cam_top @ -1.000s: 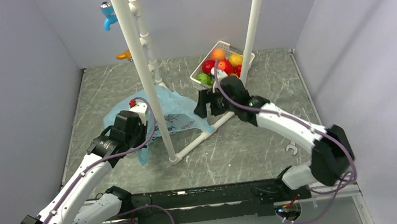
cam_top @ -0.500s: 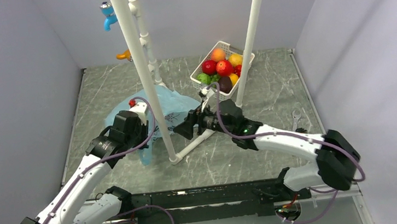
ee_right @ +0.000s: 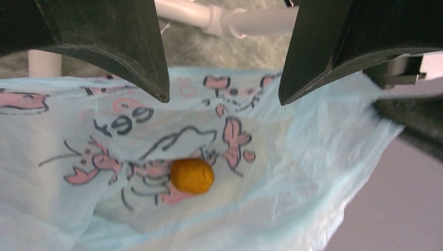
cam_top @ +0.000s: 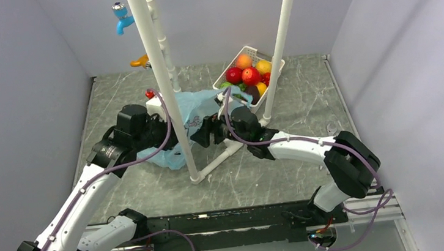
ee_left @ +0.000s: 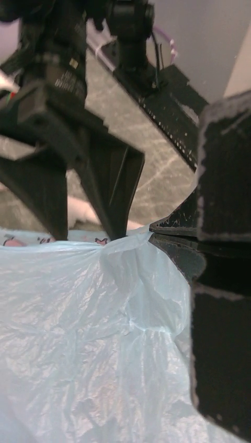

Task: Take the fake fruits out of the plastic bag

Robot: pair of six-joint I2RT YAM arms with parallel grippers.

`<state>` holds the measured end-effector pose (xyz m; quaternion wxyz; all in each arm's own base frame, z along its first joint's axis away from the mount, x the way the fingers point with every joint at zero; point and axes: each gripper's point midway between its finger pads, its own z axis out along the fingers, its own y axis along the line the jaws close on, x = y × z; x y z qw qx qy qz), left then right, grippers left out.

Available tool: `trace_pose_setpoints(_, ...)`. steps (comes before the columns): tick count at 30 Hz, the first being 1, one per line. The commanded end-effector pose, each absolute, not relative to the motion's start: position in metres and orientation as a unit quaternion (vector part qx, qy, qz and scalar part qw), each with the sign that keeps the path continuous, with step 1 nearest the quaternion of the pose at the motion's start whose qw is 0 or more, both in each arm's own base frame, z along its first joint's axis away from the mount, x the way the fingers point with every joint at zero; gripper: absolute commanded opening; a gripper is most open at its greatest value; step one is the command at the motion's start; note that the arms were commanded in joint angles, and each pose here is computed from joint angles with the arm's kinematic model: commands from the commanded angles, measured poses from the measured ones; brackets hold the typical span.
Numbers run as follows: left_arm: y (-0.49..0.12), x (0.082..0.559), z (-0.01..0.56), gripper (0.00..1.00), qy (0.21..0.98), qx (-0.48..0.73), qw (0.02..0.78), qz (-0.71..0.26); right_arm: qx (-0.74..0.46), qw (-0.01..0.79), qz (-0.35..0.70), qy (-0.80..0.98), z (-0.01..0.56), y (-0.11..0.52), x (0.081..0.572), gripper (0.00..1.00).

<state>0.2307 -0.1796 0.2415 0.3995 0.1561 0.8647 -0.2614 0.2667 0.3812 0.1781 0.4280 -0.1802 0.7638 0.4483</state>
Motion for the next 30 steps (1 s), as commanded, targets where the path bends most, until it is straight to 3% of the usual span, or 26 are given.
trace_pose_setpoints(1, -0.202, 0.209, 0.284, 0.0, 0.808, 0.212, 0.429, -0.343, -0.2, 0.476, 0.445, 0.731, 0.216, 0.391, 0.286, 0.79)
trace_pose_setpoints(8, -0.154, 0.199, 0.209, 0.0, 0.879, 0.143, 0.39, -0.235, -0.258, 0.424, 0.434, 0.751, 0.176, 0.421, 0.294, 0.76)
trace_pose_setpoints(16, -0.138, 0.195, 0.181, 0.0, 0.896, 0.121, 0.378, -0.199, -0.291, 0.399, 0.452, 0.743, 0.145, 0.455, 0.301, 0.76)
trace_pose_setpoints(30, -0.144, 0.197, 0.166, 0.0, 0.902, 0.129, 0.358, -0.203, -0.326, 0.44, 0.482, 0.683, 0.122, 0.51, 0.317, 0.95)
